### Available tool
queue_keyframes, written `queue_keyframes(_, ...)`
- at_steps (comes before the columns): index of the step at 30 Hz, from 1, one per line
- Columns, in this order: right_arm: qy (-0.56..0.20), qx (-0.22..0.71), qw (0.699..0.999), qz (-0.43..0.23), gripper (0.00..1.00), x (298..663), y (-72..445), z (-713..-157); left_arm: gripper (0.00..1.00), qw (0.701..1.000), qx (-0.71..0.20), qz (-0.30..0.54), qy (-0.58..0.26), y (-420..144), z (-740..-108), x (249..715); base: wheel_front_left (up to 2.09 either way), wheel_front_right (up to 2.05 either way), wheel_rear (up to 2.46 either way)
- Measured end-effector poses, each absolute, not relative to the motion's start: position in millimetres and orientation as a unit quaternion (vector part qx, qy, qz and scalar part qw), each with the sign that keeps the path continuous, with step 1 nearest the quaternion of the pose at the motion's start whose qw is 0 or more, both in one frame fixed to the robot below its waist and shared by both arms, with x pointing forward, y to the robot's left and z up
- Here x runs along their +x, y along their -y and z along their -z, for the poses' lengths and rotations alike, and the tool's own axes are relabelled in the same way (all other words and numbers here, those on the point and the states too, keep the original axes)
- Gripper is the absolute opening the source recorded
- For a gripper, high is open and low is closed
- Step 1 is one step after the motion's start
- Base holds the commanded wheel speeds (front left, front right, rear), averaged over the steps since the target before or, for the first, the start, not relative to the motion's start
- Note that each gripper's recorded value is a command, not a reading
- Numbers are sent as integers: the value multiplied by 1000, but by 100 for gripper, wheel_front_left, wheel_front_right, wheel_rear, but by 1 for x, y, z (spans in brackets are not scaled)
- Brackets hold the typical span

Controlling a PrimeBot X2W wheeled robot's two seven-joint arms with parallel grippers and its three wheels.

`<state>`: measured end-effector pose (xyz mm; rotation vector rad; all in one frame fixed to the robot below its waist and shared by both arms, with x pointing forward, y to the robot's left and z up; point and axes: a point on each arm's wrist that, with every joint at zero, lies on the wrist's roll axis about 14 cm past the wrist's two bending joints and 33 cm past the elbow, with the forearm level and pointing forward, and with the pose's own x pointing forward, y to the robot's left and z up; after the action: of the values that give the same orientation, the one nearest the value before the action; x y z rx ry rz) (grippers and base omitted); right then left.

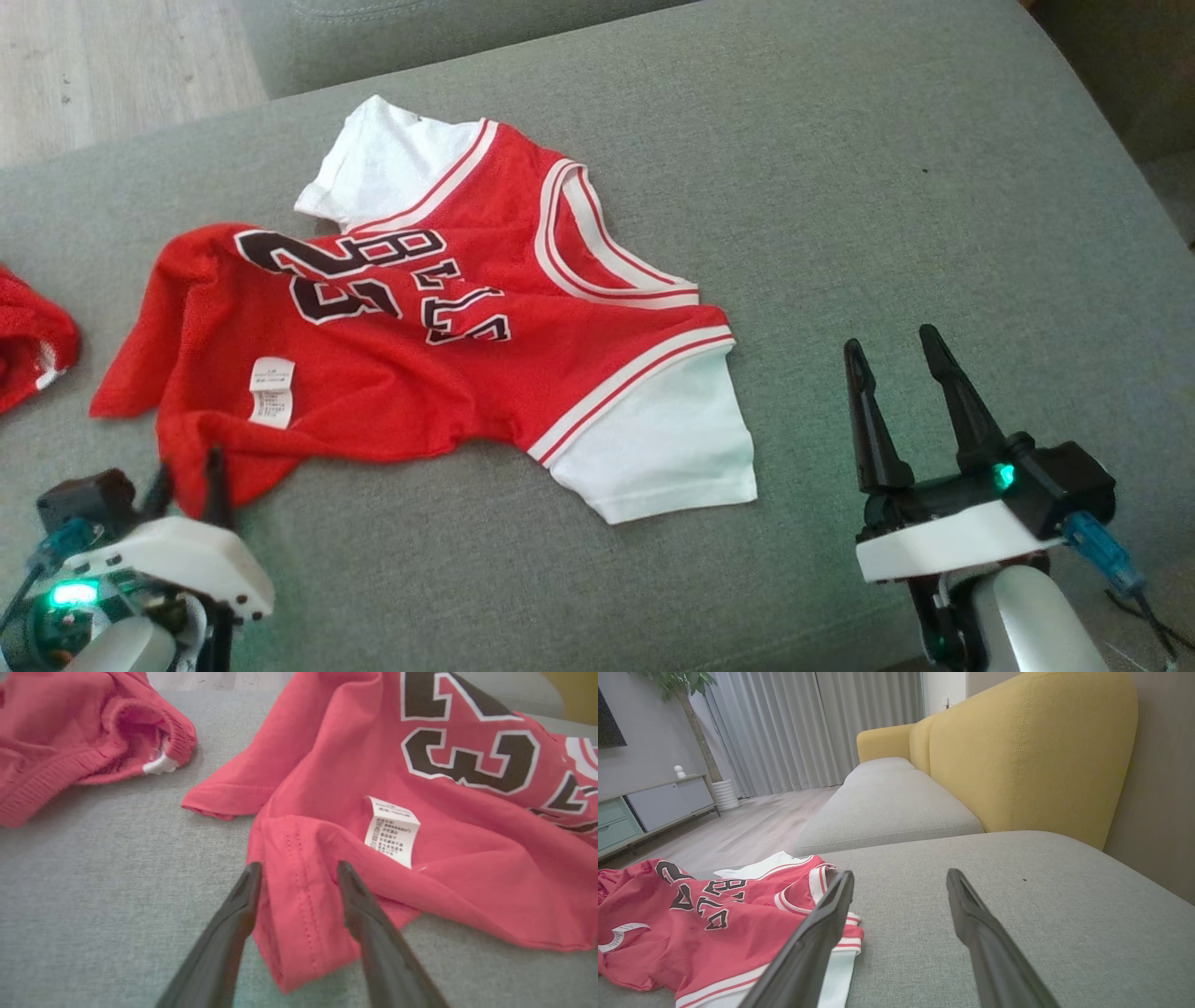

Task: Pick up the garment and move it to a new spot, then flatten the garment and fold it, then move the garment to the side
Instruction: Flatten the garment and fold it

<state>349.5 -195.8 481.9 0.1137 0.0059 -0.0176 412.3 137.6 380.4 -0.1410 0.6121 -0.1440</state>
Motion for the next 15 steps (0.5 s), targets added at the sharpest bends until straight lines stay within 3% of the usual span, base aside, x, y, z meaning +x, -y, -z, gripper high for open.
queue_keyframes(2, -3, 57, 998, 8, 100, 350, 195, -482, 1, 947, -70, 77, -304, -136, -380, 410, 0, 0, 0)
queue_keyframes(15, 1, 58, 998, 3, 100, 351, 192, -484, 0, 949, -78, 109, -284, -119, -394, 405, 0, 0, 0)
